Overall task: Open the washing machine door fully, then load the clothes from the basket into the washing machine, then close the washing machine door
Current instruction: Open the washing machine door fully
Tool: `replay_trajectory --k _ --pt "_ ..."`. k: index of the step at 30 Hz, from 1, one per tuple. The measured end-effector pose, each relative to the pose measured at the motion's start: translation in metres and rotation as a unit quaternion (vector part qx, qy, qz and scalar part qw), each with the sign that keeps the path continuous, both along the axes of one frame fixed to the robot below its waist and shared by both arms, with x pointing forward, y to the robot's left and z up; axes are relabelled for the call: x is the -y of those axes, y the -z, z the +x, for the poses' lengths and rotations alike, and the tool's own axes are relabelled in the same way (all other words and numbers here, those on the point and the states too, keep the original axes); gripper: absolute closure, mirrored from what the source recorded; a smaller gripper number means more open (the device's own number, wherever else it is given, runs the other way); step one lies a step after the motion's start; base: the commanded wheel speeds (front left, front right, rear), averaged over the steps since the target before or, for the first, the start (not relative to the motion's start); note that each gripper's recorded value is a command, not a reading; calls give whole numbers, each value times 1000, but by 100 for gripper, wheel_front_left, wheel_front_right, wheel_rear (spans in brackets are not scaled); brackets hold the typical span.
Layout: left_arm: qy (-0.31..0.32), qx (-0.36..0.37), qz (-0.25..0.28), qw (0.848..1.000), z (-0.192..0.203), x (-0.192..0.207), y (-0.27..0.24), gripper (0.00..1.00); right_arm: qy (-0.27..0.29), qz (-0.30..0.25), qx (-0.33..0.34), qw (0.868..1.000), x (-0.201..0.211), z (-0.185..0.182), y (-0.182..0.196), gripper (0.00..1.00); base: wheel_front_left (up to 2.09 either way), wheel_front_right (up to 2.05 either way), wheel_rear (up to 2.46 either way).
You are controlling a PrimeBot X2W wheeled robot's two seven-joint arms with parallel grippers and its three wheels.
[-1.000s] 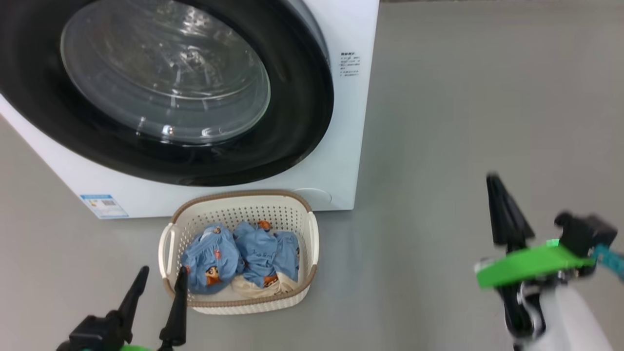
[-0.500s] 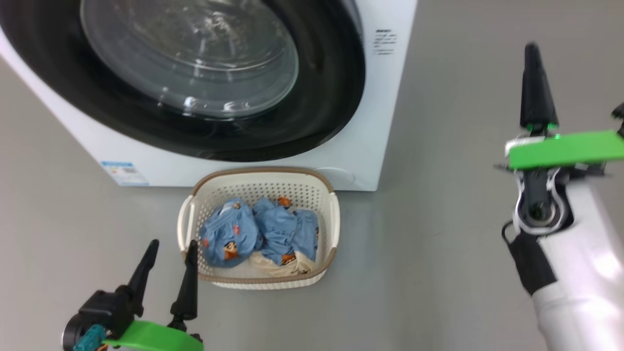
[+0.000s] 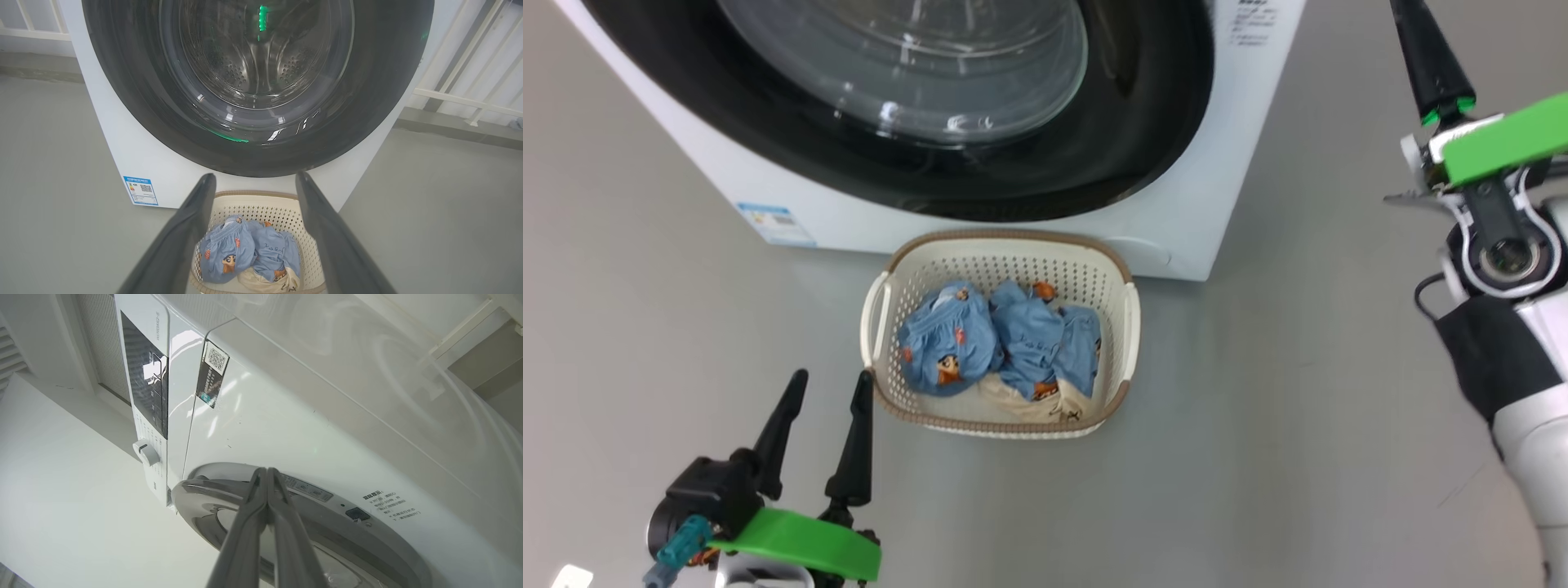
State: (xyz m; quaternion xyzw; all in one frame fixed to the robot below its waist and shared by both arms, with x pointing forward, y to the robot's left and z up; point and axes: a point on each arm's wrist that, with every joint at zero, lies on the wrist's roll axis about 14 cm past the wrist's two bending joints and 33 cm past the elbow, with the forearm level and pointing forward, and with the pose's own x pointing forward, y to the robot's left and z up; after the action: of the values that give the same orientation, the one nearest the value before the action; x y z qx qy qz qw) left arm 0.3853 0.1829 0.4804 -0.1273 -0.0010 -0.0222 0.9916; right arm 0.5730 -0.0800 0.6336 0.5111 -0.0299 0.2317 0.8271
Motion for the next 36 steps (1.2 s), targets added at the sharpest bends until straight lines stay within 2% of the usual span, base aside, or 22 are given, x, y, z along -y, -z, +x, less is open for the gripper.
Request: replay_trajectory --k 9,20,31,36 --pt "-8 -15 -1 1000 12 -5 11 0 -98 -42 -47 993 -33 23 27 100 0 0 0" --pt "-9 -22 -7 1000 27 -6 19 0 -177 -40 -107 978 -58 48 52 100 0 0 0" --pt "-8 -30 -15 999 34 -1 26 0 -230 -43 -143 962 -81 64 72 100 0 0 0" --pt "-7 -34 -15 999 36 -1 28 0 -236 -44 -147 960 -88 73 75 100 0 0 0"
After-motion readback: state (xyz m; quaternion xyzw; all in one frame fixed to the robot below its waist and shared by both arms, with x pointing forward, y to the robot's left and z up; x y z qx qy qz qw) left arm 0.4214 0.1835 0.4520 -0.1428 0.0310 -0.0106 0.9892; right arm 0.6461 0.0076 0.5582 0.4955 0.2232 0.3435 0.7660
